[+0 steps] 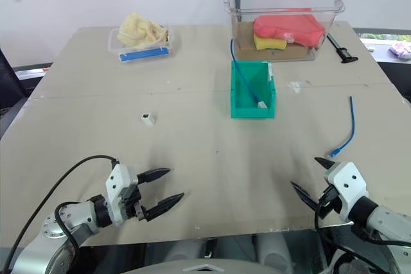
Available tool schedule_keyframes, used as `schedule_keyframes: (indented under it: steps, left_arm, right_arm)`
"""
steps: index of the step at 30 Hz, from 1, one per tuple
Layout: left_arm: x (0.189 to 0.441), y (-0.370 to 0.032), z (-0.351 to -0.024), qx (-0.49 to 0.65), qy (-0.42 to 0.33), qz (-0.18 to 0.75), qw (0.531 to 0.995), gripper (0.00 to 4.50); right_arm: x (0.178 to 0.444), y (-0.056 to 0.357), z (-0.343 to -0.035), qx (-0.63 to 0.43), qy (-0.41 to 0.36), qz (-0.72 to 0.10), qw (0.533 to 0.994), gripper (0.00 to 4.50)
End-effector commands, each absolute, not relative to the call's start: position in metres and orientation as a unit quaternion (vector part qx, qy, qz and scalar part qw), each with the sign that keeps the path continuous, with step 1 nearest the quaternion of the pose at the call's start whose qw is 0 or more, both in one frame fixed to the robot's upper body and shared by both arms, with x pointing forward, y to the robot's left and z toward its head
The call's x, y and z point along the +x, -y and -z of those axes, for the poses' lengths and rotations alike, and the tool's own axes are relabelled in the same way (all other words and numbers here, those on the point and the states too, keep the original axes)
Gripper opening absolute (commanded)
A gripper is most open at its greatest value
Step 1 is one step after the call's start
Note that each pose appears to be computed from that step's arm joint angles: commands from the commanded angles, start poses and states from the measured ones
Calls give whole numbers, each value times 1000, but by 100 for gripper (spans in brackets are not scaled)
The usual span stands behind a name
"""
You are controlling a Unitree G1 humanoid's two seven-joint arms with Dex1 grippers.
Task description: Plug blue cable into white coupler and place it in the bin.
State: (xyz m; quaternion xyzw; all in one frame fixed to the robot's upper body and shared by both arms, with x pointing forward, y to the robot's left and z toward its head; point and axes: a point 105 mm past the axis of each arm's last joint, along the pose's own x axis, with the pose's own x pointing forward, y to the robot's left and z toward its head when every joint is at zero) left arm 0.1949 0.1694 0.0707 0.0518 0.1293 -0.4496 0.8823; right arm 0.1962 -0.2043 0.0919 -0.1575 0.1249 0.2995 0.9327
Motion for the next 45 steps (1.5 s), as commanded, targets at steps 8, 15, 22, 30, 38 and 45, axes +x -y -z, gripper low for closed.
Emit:
schedule_keyframes:
  steps: [8,15,22,30,38,45]
  left_arm:
    - [218,-149,-114,3,-42,465,884,449]
    - [216,-126,-132,77,-27,558,826,449]
    - [215,-113,-139,109,-18,598,794,450]
    - [211,-104,-145,122,-14,613,780,450]
    - [209,-101,-147,119,-14,611,783,450]
    - [220,-107,-142,99,-23,573,814,450]
  right_arm:
    - [215,211,-128,-233,-100,-310,916,450]
    - [226,268,-122,-433,-245,-379,780,450]
    - [265,303,-126,-559,-267,-406,672,316]
    - [299,294,-119,-579,-268,-458,619,316]
    - [304,283,-111,-559,-284,-507,591,39]
    - [304,235,-131,-511,-231,-541,627,8]
